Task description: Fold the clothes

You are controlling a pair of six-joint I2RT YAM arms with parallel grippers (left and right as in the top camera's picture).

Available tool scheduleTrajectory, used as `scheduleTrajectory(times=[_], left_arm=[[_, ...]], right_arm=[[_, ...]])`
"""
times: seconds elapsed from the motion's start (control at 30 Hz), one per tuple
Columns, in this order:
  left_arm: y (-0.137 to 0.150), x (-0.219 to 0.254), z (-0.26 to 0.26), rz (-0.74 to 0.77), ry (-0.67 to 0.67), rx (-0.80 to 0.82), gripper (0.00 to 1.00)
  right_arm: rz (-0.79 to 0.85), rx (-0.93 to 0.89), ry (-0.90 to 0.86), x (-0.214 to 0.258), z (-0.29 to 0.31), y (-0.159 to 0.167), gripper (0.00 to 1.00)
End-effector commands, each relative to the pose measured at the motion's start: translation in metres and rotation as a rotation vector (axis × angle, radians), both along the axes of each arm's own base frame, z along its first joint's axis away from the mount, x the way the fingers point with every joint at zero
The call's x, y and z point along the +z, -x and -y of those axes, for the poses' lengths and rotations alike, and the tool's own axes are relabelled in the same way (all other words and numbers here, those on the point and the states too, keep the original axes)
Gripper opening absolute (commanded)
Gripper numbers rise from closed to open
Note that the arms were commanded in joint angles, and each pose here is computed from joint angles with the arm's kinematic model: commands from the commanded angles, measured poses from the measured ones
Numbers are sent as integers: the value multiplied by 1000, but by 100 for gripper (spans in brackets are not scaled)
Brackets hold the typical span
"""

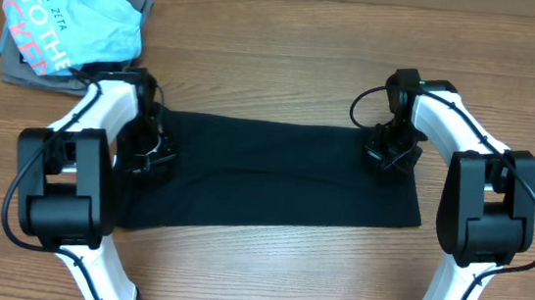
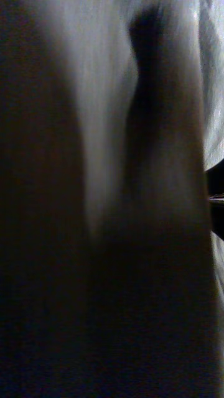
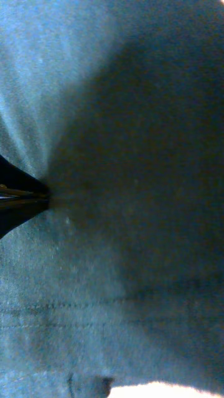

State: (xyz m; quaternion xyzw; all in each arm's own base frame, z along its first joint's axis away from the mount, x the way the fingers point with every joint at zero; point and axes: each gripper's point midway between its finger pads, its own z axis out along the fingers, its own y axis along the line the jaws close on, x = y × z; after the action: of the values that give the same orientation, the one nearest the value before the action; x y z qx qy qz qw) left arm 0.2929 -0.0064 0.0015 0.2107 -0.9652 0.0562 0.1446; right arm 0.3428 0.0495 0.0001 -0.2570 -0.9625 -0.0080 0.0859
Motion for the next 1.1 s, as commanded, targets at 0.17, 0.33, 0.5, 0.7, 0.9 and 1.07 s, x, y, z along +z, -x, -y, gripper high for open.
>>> scheduleTrajectory(times=[0.17,0.33,0.5,0.7,0.9,1.07], left_arm=[[3,-8,-54,-30,-133,94,4],[-34,38,-49,87,-92,107,4],[-59,101,-44,254,-108,88,9],[-53,156,-39,385,-112,84,64],[-35,164,-37,354,-113,81,100],[-24,141,-36,294,-105,76,100]], right_arm=[[-82,-136,218,-16,39,23,4],[21,-144,205,20,38,13,4],[169,-154,181,77,39,7,20],[305,-143,181,132,44,15,100],[346,-122,163,149,55,19,100],[322,-64,106,141,76,18,100]])
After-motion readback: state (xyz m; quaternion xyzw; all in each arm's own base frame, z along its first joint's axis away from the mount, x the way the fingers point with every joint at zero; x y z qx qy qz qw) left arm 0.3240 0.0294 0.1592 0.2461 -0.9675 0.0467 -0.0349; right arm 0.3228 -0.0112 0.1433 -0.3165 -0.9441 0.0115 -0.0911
